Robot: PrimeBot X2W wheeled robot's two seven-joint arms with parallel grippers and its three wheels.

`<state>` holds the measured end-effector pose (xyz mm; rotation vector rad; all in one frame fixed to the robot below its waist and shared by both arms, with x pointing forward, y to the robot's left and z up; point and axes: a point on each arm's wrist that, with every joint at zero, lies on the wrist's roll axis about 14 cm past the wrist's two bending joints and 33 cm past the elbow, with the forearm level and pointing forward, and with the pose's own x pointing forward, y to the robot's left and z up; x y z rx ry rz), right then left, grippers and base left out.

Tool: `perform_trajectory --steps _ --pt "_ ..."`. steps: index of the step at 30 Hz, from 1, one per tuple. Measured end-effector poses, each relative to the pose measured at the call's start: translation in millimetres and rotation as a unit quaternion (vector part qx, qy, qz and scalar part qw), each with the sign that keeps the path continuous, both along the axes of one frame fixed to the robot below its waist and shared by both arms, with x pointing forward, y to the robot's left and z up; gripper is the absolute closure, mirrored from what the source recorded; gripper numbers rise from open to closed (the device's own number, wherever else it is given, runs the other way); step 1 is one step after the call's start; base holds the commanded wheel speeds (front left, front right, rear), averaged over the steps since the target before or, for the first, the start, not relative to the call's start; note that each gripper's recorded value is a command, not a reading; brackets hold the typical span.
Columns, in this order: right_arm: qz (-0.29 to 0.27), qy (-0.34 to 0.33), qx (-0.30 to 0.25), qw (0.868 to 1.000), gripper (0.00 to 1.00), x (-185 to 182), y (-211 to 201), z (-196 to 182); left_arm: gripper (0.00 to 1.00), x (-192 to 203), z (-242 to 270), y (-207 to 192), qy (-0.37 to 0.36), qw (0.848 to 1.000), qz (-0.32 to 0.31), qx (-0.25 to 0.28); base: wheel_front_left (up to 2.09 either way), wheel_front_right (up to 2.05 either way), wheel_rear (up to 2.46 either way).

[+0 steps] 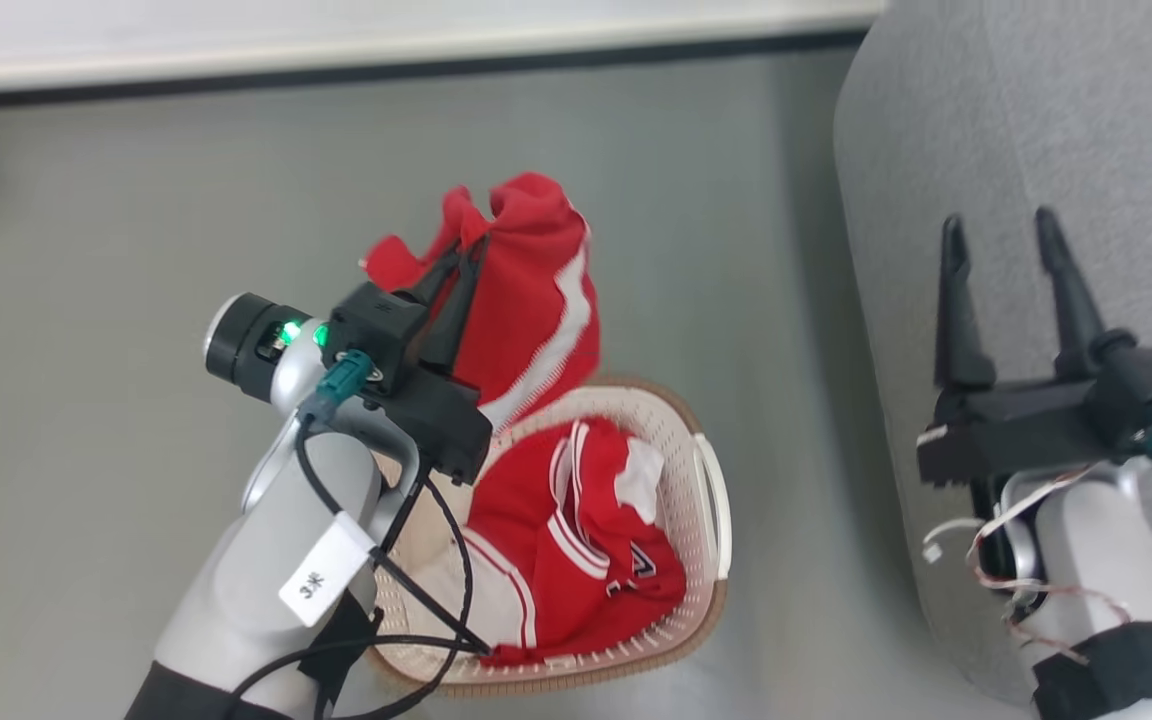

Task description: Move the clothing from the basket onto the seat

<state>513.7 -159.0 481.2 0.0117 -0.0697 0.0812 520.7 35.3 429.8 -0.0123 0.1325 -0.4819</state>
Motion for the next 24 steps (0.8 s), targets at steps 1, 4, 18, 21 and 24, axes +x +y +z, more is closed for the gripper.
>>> perform_trajectory --steps 1,4,18,21,24 --pt "0.002 0.001 0.001 1.0 0.0 -2.9 1.7 1.1 1.0 0.6 8.3 2.0 -0.008 1.0 0.003 -0.004 0.0 0.0 0.0" --pt "0.009 0.005 0.004 1.0 0.0 -12.9 6.9 4.0 1.0 0.3 32.9 5.5 -0.037 0.999 0.005 -0.005 0.0 0.0 0.0" --pt "0.052 0.001 0.007 0.999 0.0 -57.9 30.3 27.2 1.0 -25.7 127.7 9.3 -0.14 0.99 -0.007 0.007 0.0 0.0 0.0" --pt "0.064 -0.002 0.006 0.998 0.0 -66.4 36.7 31.8 1.0 -33.6 143.4 10.1 -0.156 0.988 -0.007 0.006 0.0 0.0 0.0" --pt "0.079 -0.004 0.005 0.997 0.0 -75.4 45.1 35.7 1.0 -44.1 150.7 12.4 -0.16 0.987 -0.007 0.007 0.0 0.0 0.0"
